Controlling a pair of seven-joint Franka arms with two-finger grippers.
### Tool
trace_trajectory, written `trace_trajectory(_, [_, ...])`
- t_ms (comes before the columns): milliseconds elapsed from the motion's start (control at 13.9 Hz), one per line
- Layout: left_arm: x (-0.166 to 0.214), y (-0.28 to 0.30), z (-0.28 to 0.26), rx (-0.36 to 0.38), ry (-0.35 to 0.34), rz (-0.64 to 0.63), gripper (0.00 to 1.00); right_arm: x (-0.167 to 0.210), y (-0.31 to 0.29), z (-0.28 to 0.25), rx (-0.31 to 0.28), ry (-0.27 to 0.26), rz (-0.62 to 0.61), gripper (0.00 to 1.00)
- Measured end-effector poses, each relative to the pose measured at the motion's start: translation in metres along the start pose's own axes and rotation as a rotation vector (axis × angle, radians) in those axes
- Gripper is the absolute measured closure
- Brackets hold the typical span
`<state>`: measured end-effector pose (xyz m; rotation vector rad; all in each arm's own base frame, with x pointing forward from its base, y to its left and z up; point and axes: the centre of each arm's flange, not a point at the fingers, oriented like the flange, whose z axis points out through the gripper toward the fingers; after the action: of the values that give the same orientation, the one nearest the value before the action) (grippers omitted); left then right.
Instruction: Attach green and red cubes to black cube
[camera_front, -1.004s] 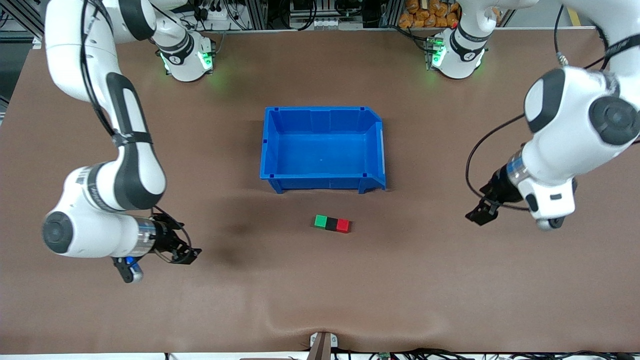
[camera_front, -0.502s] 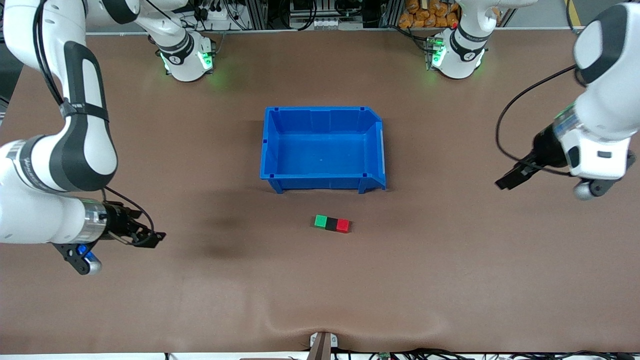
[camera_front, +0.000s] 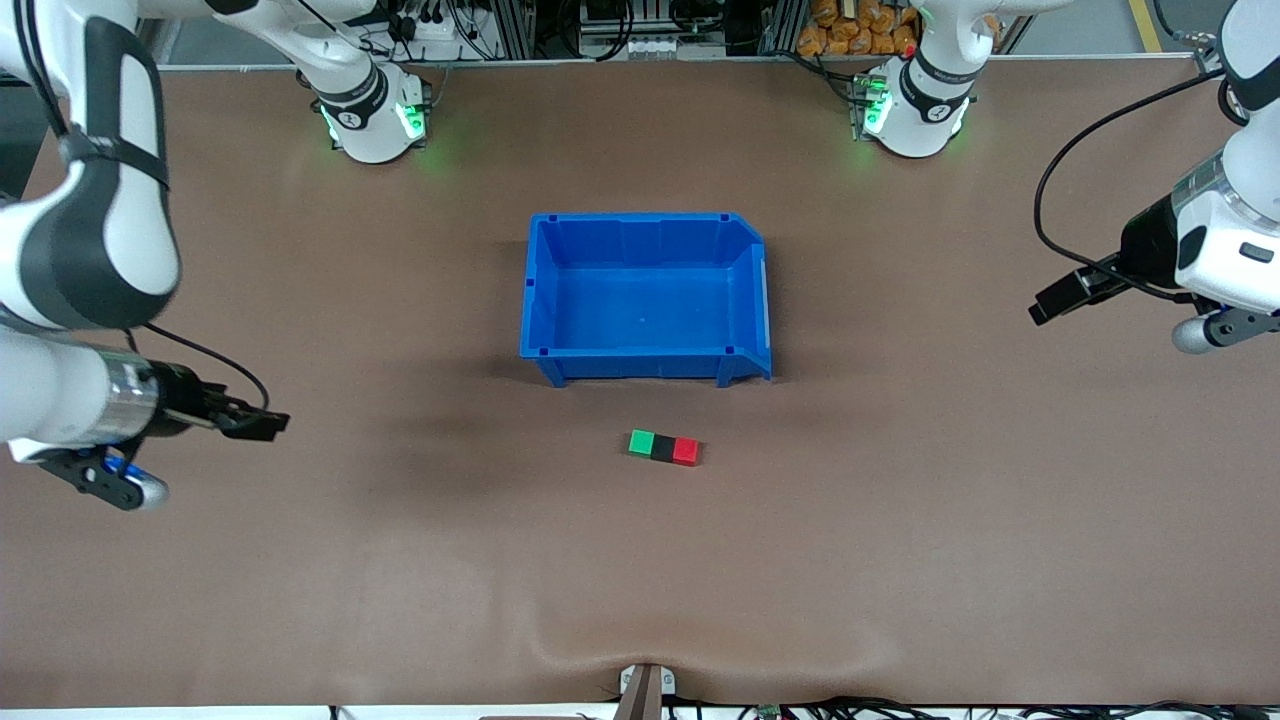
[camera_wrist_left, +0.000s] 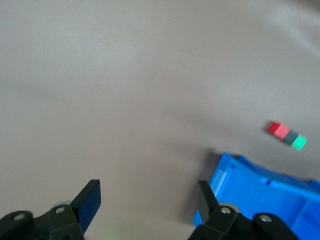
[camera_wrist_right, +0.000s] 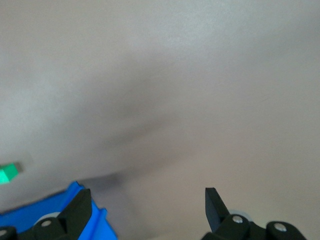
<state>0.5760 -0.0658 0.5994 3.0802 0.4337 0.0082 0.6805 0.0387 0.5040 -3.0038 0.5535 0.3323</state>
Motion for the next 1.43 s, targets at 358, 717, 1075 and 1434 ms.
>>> trace_trajectory(358, [-0.004,-0.030,-0.016,0.018,-0.010,0.215,0.13,-0.024,0.032,-0.048,0.013,0.022,-0.082,0.00])
trace_trajectory(717, [-0.016,-0.019,-0.019,0.062,-0.033,0.397,0.13,-0.052,0.054,-0.076,-0.001,0.051,-0.128,0.00])
trace_trajectory(1075, [-0.026,-0.018,-0.030,0.075,-0.032,0.441,0.13,-0.078,0.065,-0.102,-0.001,0.050,-0.141,0.00])
trace_trajectory(1434, [-0.026,-0.020,-0.033,0.100,-0.021,0.444,0.13,-0.093,0.077,-0.117,0.002,0.065,-0.133,0.00])
